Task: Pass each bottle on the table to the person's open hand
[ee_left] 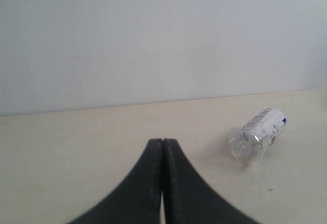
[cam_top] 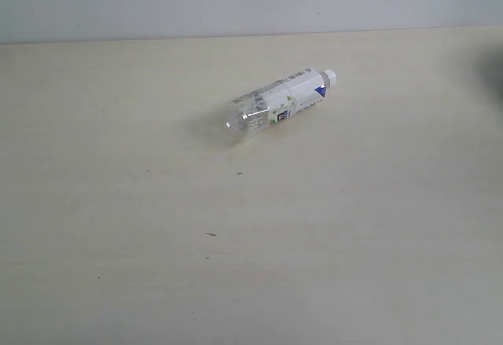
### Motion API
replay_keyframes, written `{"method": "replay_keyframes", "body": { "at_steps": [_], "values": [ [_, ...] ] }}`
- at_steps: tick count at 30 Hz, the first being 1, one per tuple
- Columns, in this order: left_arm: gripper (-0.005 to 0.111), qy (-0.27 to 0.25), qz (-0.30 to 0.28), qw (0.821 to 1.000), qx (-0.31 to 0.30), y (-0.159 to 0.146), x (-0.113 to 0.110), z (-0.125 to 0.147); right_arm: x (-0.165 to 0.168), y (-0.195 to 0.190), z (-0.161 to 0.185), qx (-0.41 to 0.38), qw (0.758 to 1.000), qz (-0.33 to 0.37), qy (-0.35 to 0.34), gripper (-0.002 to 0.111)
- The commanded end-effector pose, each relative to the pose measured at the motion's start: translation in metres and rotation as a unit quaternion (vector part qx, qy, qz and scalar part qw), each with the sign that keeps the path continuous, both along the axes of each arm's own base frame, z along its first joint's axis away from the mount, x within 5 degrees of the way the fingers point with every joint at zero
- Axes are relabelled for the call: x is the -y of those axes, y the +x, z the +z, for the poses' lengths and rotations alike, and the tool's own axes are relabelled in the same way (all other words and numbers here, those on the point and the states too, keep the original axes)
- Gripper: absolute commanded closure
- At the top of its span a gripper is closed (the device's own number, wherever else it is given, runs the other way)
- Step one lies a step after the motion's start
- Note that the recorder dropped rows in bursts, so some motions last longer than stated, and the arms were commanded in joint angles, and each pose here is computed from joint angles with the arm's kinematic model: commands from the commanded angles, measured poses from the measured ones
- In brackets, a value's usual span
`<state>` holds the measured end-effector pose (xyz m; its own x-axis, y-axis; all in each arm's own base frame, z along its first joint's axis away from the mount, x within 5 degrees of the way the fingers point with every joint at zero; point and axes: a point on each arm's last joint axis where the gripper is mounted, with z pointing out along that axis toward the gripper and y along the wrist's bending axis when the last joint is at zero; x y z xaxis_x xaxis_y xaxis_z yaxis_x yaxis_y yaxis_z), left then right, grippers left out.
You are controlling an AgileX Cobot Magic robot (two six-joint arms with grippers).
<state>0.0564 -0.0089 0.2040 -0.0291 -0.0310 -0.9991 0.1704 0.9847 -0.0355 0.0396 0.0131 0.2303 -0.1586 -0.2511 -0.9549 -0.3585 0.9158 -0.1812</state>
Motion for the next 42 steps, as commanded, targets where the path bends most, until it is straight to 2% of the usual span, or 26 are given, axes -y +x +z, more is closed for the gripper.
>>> {"method": "replay_keyframes", "body": {
  "at_steps": [1,42],
  "values": [
    [0.107,-0.003,0.001,1.0,-0.002,0.0,-0.0001,-0.0009,0.0003,-0.0003,0.0007,0.005,1.0,0.0,0.0,0.073],
    [0.107,-0.003,0.001,1.0,-0.002,0.0,-0.0001,-0.0009,0.0011,-0.0003,-0.0001,0.004,1.0,-0.002,-0.011,0.073]
  ]
}}
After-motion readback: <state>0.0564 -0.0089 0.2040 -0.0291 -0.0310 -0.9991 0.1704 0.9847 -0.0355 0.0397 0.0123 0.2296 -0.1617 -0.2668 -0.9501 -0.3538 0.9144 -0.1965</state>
